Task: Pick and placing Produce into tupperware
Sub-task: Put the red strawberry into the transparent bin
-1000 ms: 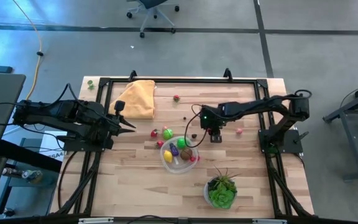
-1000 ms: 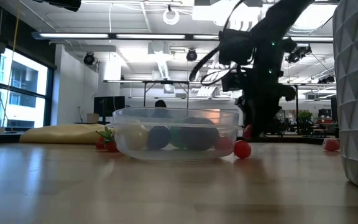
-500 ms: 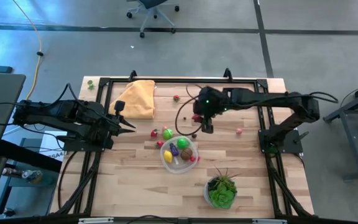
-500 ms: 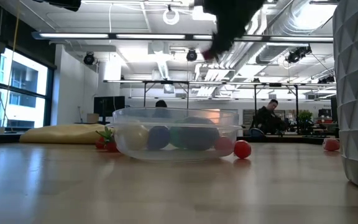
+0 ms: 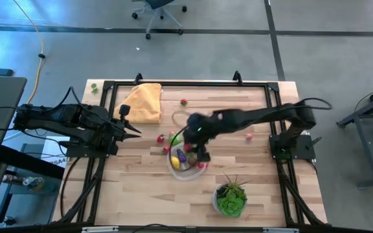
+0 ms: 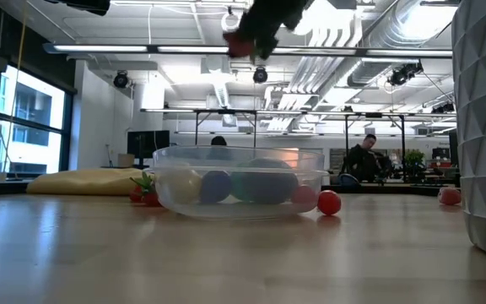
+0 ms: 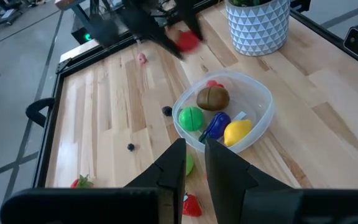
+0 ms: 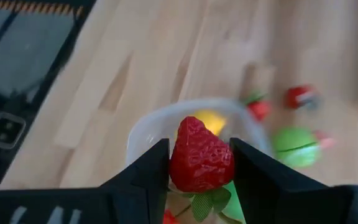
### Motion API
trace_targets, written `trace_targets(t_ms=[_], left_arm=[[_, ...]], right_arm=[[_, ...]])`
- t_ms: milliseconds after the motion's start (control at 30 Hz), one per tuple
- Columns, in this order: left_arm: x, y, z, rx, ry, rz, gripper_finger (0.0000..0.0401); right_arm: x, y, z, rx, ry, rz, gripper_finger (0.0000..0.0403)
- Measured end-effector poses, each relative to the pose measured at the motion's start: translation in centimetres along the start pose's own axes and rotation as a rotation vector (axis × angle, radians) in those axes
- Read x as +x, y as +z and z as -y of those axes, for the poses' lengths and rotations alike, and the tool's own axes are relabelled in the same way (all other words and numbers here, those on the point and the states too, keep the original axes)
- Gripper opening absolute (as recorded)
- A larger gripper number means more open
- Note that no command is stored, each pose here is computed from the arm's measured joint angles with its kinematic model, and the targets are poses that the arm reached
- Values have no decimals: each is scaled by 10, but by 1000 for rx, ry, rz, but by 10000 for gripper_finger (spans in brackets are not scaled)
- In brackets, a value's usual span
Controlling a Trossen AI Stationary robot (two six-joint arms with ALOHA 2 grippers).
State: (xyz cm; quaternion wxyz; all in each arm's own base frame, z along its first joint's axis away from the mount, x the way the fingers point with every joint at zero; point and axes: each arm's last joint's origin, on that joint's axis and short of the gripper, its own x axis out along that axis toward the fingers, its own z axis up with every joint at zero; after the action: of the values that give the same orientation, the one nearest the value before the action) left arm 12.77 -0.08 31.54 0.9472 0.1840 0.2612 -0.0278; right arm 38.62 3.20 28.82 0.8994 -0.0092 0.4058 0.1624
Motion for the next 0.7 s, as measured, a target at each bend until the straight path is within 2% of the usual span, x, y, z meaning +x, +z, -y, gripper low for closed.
trace_targets(t_ms=[100,200,700], left_arm=[[0,0,0,0,0,0,51],[0,0,0,0,0,0,51],[0,0,0,0,0,0,51]], right_arm=[[31,-9,-2,-5,30,-79,138],[50,-16,-2,6,80,-122,138],[89,-40,27,53,58,-230,138]])
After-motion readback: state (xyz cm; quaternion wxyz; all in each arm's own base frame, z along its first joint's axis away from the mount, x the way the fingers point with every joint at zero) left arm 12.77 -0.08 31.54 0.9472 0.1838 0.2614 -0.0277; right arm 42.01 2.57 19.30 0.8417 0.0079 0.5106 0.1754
